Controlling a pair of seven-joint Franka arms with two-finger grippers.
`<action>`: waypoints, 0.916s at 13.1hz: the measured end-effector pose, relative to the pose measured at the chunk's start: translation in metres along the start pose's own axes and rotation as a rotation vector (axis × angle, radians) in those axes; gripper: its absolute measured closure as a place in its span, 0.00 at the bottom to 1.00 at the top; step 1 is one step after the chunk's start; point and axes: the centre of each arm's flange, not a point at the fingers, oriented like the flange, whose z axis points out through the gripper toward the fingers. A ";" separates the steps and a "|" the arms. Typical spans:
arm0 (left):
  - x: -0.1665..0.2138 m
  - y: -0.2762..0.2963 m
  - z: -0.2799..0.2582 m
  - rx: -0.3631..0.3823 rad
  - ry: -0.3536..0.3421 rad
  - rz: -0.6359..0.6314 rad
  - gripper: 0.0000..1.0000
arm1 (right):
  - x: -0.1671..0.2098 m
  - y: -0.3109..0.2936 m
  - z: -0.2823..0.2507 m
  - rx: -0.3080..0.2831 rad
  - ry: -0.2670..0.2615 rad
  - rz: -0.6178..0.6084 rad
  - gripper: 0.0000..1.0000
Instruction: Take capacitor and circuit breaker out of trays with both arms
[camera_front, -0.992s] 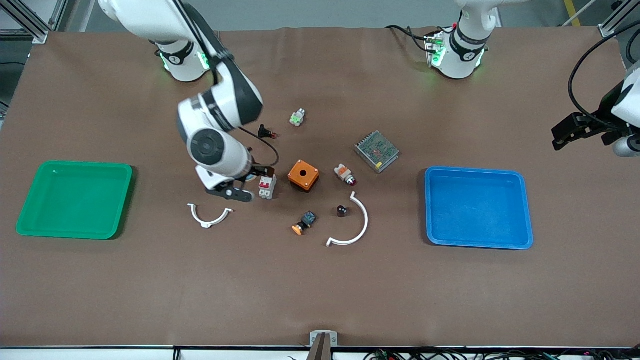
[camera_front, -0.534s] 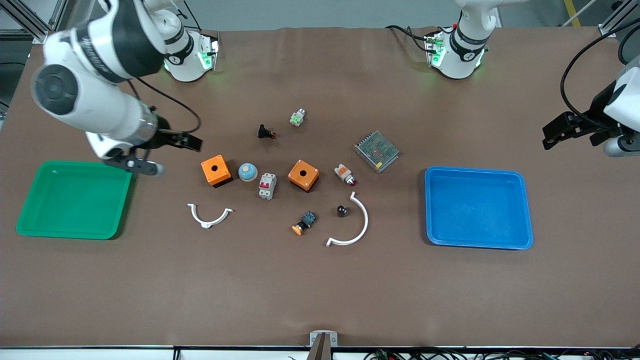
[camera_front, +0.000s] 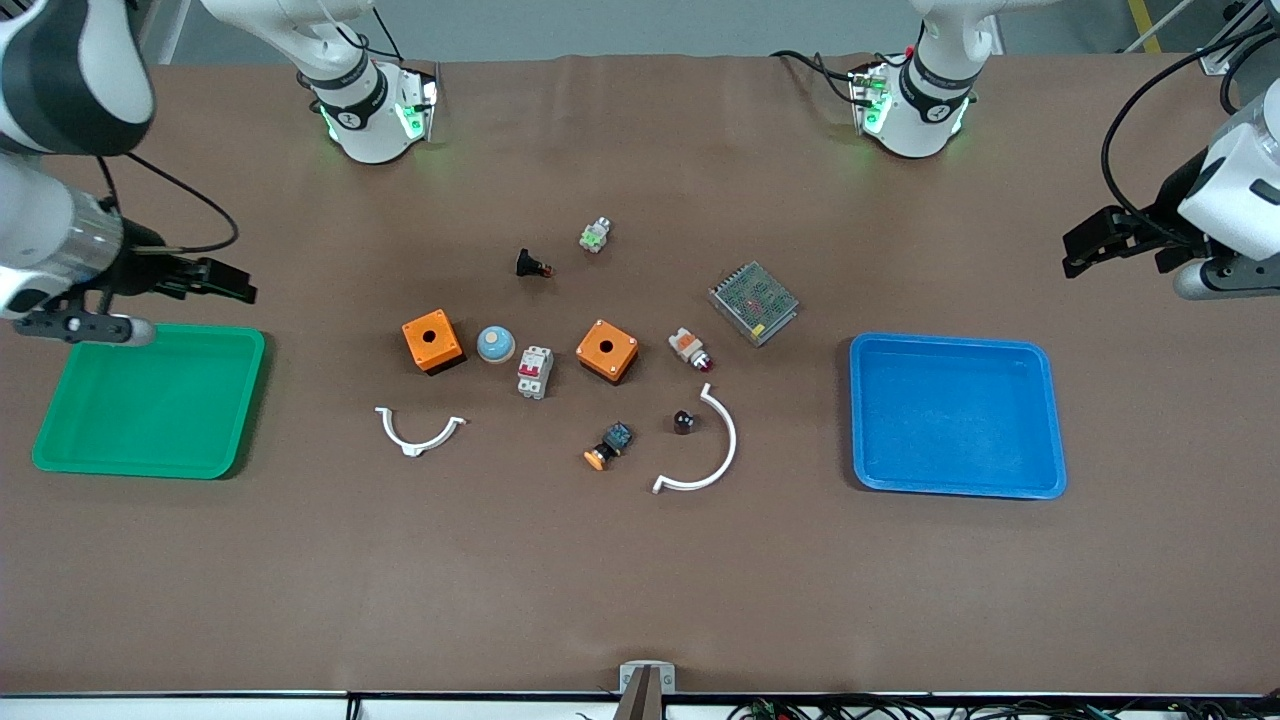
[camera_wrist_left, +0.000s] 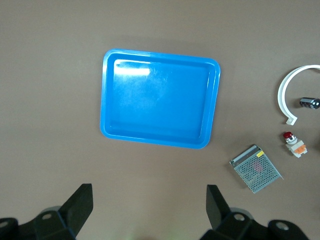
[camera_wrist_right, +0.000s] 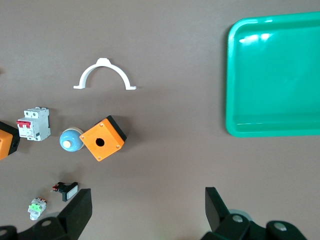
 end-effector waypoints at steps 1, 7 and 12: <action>-0.003 0.000 -0.003 0.002 0.000 -0.001 0.00 | -0.002 0.001 -0.015 0.001 0.009 -0.001 0.00; -0.016 0.000 -0.015 0.008 0.016 -0.001 0.00 | -0.012 -0.007 -0.112 -0.027 0.187 -0.024 0.00; -0.016 0.001 -0.013 0.009 0.014 0.003 0.00 | -0.014 -0.007 -0.122 -0.038 0.206 -0.024 0.00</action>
